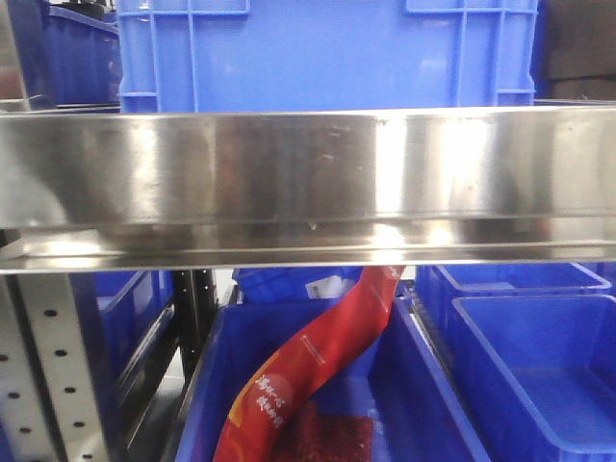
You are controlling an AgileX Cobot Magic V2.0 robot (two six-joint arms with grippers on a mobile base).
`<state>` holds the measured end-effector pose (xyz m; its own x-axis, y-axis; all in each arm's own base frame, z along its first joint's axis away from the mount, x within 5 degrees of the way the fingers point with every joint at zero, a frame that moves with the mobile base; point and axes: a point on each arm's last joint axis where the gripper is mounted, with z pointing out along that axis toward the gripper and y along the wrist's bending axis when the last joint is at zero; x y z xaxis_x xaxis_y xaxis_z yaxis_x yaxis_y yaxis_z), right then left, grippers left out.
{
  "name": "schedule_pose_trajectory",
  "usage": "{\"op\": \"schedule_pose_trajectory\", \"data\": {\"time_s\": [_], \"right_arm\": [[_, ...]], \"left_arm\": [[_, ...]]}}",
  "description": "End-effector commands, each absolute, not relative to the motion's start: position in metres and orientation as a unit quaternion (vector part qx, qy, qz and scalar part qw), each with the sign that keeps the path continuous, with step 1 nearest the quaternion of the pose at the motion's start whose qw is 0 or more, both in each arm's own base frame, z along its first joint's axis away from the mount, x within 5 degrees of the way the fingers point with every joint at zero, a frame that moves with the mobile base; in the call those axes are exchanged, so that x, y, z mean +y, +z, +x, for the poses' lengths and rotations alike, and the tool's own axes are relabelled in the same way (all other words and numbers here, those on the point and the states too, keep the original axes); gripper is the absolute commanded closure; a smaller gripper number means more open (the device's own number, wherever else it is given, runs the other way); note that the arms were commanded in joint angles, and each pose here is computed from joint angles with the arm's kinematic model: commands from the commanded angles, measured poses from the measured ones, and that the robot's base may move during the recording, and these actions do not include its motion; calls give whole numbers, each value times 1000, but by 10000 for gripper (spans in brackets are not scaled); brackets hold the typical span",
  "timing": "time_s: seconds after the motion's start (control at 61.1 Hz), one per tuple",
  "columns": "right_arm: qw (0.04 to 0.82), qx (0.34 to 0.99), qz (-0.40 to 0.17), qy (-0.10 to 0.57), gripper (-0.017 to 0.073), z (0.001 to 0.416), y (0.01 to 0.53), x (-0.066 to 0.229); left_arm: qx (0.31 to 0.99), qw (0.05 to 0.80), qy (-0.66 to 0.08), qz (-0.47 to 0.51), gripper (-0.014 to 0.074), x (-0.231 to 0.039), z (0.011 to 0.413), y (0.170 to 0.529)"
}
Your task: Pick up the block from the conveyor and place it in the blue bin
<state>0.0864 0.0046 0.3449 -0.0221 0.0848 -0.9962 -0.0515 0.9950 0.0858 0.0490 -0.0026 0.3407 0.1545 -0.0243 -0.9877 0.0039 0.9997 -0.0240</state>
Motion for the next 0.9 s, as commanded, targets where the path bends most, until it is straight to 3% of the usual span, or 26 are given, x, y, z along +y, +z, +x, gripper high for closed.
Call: {"op": "schedule_pose_trajectory", "data": {"time_s": [0.0,0.884], "right_arm": [[708,705,8,44,721,86,347,4],[717,696,7,45,721,86,349,5]], "left_arm": [[642,766,-9,-10,704,-2,48,342],[638,770,-8,-12,704,-2,48,343]]}}
